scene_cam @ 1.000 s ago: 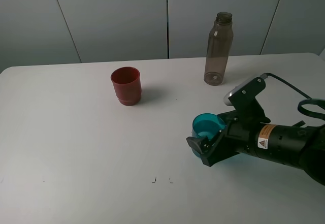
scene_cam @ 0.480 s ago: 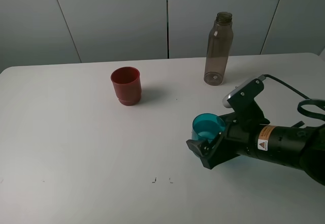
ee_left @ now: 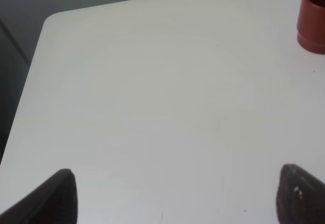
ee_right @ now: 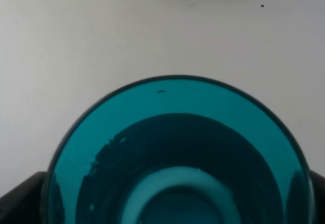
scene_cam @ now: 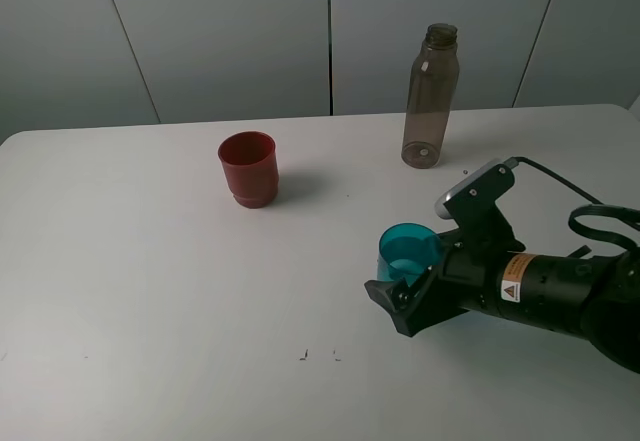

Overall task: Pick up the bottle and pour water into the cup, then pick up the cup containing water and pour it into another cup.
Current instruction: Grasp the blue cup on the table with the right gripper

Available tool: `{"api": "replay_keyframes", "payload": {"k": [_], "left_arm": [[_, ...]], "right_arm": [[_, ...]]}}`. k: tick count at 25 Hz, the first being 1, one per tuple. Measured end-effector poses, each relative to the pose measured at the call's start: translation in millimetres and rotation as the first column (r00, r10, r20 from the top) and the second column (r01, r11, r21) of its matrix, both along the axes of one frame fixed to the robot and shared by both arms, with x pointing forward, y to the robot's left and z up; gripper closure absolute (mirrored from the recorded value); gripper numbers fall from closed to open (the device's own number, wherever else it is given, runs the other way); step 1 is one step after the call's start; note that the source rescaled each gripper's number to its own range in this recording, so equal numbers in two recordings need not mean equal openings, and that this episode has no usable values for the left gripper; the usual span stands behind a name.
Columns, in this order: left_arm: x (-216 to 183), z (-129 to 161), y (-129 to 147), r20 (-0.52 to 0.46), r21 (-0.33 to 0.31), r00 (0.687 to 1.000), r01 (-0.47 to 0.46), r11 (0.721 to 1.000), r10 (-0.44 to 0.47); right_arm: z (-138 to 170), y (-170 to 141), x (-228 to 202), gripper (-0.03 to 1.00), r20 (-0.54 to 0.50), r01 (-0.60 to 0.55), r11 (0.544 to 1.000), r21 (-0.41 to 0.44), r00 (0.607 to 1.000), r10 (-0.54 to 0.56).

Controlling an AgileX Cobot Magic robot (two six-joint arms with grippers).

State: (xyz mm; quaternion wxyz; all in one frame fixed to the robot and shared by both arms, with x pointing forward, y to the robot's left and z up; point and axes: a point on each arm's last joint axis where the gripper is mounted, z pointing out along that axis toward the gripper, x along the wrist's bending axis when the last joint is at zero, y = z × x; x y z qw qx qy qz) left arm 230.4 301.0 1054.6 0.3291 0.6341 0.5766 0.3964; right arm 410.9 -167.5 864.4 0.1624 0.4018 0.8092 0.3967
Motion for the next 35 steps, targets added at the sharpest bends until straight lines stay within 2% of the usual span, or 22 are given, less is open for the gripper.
{"api": "replay_keyframes", "payload": {"k": [14,35], "left_arm": [[0.0,0.0,0.0,0.0,0.002,1.0,0.001,1.0,-0.001],[0.0,0.0,0.0,0.0,0.002,1.0,0.001,1.0,-0.001]], "right_arm": [[0.0,0.4,0.4,-0.03,0.022,-0.012,1.0,-0.002,1.0,0.012],[-11.9,2.6,2.4,-0.03,0.057,-0.01,0.999,0.042,0.998,0.008]]}}
